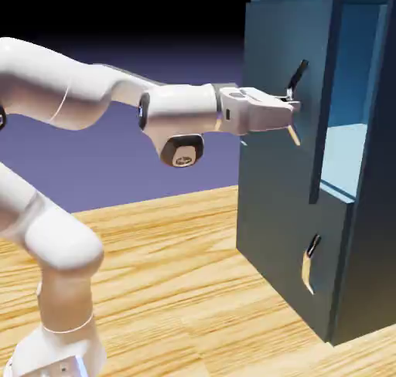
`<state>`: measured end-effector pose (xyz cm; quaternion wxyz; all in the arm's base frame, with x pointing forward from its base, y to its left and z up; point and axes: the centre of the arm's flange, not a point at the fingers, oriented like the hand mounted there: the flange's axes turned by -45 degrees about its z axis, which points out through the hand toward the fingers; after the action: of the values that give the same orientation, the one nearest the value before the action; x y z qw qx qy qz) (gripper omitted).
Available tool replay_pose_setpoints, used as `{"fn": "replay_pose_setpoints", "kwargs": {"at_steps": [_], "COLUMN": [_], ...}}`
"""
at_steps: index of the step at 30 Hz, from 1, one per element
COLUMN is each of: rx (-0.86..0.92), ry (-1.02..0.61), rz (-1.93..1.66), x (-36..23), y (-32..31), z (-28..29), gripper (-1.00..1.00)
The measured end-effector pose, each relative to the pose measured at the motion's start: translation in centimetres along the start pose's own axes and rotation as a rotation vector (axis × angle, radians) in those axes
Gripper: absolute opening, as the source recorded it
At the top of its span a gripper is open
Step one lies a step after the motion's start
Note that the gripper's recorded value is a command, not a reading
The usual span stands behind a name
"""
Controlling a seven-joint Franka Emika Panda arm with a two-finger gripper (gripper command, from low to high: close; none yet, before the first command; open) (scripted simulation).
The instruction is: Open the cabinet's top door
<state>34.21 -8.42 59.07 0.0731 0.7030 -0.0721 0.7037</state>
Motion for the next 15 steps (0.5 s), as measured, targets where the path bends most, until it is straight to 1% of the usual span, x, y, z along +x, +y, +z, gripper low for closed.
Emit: {"fn": "replay_pose_setpoints", "kwargs": {"at_steps": [7, 15], "rx": [-0.052, -0.034], "ry": [0.027, 0.050], "rz": [-0.026, -0.038], "x": [0.4, 0.8], "y": [-0.7, -0.8], "z": [-0.7, 0.5], "gripper": [-1.00, -1.00]}}
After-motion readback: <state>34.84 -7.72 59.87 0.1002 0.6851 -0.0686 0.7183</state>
